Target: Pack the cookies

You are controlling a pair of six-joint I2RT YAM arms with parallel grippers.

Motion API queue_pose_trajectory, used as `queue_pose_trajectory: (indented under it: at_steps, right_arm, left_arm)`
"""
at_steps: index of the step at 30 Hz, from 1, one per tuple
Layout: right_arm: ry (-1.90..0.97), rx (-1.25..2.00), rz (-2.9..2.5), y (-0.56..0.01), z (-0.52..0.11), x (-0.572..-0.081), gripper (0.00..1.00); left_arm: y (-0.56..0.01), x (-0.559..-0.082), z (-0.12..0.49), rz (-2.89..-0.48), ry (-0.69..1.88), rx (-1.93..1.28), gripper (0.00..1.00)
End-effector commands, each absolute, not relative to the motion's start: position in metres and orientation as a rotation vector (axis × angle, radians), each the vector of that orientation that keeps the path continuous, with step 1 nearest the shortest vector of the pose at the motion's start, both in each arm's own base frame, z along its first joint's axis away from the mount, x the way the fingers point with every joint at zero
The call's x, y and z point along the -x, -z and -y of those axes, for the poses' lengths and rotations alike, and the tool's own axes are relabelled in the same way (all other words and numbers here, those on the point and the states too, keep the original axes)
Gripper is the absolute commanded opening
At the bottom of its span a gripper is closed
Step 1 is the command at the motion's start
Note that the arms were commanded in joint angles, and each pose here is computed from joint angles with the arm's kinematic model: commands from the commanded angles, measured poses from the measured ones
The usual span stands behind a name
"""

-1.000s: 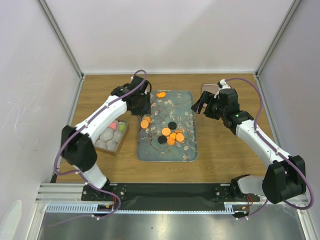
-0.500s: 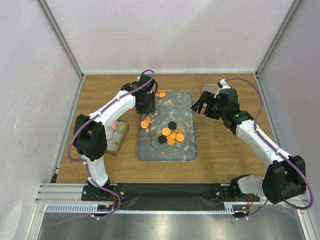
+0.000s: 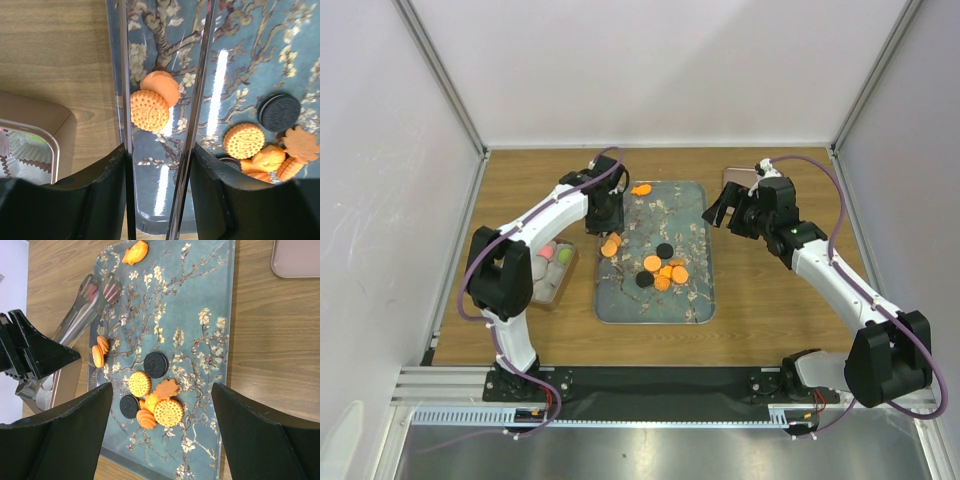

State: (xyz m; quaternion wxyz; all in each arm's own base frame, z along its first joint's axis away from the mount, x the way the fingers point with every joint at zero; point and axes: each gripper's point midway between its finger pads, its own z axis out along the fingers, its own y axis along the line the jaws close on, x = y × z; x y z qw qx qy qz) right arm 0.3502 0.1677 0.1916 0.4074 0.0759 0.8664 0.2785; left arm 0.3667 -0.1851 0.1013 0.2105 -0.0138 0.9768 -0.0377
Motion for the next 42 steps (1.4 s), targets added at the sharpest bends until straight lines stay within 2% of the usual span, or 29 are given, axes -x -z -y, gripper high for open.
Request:
queue_pose_trajectory:
  at_steps: [1, 32, 42]
  right_arm:
    - [-0.715, -0.174, -2.124, -0.211, -0.169, -0.355, 0.87]
    - [-0.717, -0.176, -2.121, -0.212, -0.168, -0.355, 0.87]
    - [-0.714, -0.174, -2.12, -0.212, -0.168, -0.355, 0.86]
  left_arm:
    - [-0.114, -0.373, 0.181, -2.654, 0.117, 0.046, 0.52]
    - [-0.105, -0.356, 0.185, -2.715, 0.188, 0.022, 0.47]
    - [-0.104, -0.352, 0.187, -2.724, 0.208, 0.011, 0.41]
